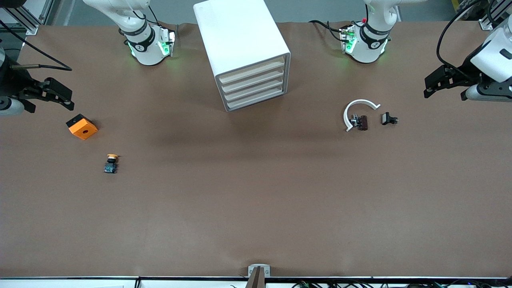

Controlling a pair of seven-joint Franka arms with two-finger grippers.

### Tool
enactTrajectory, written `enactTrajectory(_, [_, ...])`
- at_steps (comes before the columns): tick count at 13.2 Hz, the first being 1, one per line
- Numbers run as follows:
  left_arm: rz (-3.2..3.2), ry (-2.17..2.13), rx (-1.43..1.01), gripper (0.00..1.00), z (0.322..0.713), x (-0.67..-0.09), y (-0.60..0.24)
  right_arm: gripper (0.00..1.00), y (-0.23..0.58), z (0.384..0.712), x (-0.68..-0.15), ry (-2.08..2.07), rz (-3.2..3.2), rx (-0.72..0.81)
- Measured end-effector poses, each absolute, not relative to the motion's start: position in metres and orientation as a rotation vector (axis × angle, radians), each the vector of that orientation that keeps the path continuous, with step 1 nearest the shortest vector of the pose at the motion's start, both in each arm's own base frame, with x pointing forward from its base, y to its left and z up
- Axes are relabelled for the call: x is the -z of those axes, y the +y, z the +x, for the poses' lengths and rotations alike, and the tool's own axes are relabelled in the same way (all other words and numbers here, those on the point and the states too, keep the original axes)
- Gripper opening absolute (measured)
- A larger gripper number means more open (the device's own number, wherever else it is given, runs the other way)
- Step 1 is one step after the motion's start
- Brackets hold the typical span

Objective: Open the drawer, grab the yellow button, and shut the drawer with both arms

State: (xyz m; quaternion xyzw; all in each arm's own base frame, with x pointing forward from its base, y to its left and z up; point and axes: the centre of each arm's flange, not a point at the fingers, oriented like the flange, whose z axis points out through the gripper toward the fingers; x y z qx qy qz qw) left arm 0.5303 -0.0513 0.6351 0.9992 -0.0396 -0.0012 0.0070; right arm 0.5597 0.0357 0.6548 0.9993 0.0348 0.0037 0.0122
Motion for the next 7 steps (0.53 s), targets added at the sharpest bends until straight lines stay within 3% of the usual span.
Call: enactTrajectory(7, [3.125,-0.124,-0.001,1.00,0.5340,-0.6358,-0.0511,1.00,0.0357,0.5599,-0.6546,0.108,3.115,-0.011])
